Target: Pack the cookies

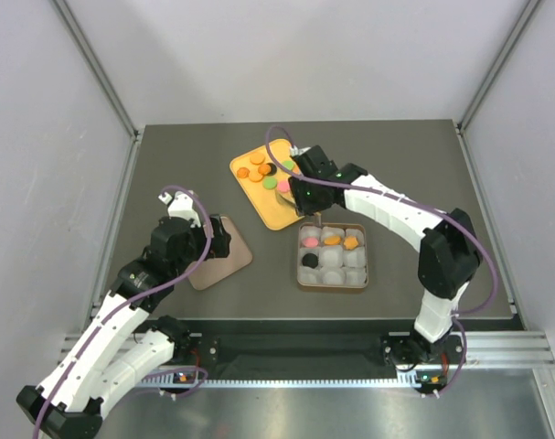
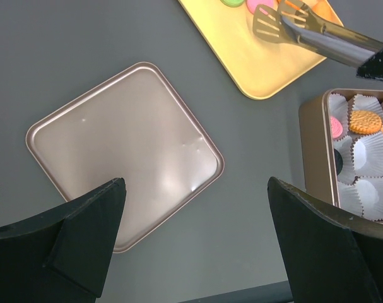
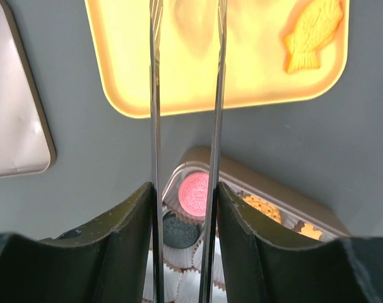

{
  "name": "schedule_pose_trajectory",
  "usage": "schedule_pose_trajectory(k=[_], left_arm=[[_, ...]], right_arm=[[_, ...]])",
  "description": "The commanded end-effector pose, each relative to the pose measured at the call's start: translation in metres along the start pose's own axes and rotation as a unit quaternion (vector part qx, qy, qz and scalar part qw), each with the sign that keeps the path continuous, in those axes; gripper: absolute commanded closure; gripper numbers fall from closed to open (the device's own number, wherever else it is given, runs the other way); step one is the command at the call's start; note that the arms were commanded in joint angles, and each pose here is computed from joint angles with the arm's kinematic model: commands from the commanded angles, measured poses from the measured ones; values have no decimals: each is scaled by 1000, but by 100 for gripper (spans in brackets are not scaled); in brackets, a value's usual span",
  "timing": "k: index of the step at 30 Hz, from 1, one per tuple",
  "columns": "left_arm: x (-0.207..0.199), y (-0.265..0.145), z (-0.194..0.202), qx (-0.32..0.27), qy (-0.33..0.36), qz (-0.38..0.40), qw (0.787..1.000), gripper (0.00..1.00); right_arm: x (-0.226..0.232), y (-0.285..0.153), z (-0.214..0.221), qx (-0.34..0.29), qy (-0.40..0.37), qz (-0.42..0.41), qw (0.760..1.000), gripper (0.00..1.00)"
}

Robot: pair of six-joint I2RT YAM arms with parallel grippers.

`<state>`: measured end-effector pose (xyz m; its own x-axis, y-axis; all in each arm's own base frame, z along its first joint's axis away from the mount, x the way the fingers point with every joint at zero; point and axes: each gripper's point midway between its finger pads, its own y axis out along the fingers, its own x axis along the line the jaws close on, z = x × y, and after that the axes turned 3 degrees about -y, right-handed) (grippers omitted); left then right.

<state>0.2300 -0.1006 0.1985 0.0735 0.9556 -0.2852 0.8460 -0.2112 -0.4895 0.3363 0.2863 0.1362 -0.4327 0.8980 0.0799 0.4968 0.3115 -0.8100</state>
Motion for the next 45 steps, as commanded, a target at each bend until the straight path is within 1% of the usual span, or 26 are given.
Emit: schedule_pose_trajectory(k=[1,4,14,20,31,38,43,45], left_arm=[[-1,-1,-4,-10,-3,2,1000,1],[-1,-1,-5,-11,-4,1,1000,1],[-1,0,-3,-8,-3,1,1000,1],[0,0,-3,-8,-3,-1,1000,1],[0,1,-3,-6,-3,-2,1000,1],[0,1,-3,-7,-3,-2,1000,1],[0,0,-3,-8,-3,-2,1000,1],[0,0,-3,-7,-3,-2,1000,1]], right_arm=[[1,-2,-39,-52,5,-12,999,57],[-3,9,-40,-45,7,-2,999,57],[-5,20,-41,-36,8,4,999,54],[-6,24,-47,-37,9,3,999,54],[-12,37,-42,-23,9,8,1000,54],[-12,36,-41,-22,9,5,1000,55],[-8,29,-45,-27,10,-9,1000,62],[-8,25,-47,-31,8,-10,999,63]])
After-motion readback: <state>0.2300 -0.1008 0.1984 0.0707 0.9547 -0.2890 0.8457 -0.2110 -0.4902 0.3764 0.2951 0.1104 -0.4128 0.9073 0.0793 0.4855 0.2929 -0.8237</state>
